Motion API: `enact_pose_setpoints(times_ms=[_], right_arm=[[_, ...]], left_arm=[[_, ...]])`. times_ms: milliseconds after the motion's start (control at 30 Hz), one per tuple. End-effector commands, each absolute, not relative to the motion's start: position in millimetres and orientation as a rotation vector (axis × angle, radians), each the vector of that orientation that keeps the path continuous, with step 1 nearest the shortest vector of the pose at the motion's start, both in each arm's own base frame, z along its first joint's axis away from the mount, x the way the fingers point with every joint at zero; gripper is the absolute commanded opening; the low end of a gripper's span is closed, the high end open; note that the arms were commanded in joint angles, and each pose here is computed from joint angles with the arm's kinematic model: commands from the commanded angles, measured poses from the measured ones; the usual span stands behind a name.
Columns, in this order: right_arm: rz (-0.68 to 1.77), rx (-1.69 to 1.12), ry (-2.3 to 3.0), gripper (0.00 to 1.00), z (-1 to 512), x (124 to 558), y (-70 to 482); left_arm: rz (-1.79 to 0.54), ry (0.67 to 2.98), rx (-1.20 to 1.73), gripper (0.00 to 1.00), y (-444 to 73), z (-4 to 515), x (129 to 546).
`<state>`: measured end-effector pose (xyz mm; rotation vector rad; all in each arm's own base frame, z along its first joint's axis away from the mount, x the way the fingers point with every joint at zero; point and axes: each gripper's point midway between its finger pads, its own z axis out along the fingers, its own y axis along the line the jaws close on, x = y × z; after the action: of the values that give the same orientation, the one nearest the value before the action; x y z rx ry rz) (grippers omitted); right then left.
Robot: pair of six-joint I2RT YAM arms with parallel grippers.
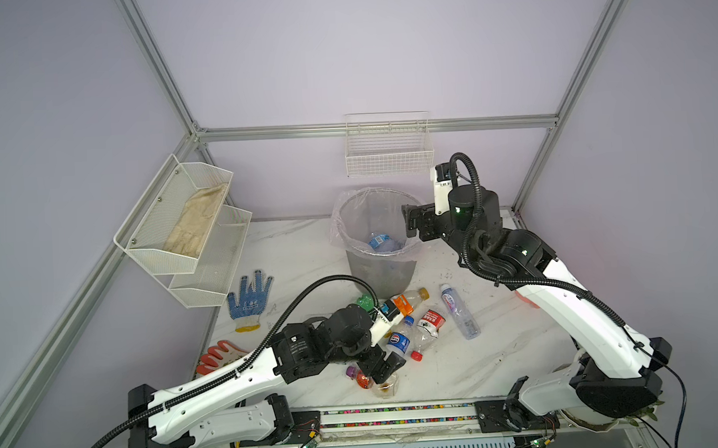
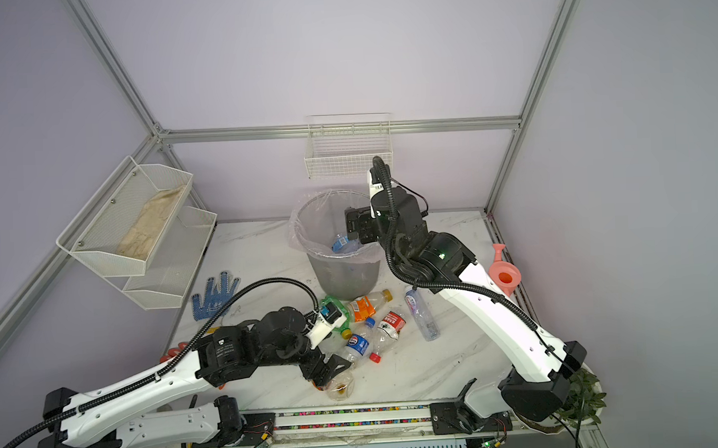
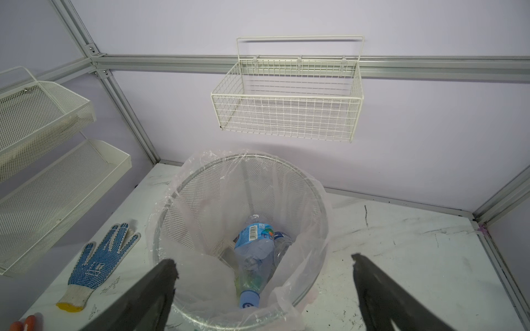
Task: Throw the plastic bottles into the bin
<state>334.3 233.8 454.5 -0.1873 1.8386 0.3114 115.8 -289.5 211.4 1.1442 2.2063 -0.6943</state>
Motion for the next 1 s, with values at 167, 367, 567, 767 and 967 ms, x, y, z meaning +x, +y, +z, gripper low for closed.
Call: enact_pose_setpoints(times_ms=[167,367,567,767,967], right_arm=[[0.305,-0.165,1.812,0.97,460,332,225],[0.299,-0.156,1.796,0.98,464,326,215],[0.305,-0.163,1.804,0.97,458,327,217],[0.311,-0.170,1.806,0.97,455,329,220],[0.296,-0.178,1.818,0.97,446,330,219]], left_arm=[[-0.405,2.294,1.387,0.93,-293,152,88],[-0.342,2.293,1.528,0.92,-289,133,73],[-0.334,2.270,1.592,0.90,-290,125,69],[-0.286,2.322,1.637,0.90,-294,106,67],[-0.155,2.414,1.580,0.89,-291,76,75]])
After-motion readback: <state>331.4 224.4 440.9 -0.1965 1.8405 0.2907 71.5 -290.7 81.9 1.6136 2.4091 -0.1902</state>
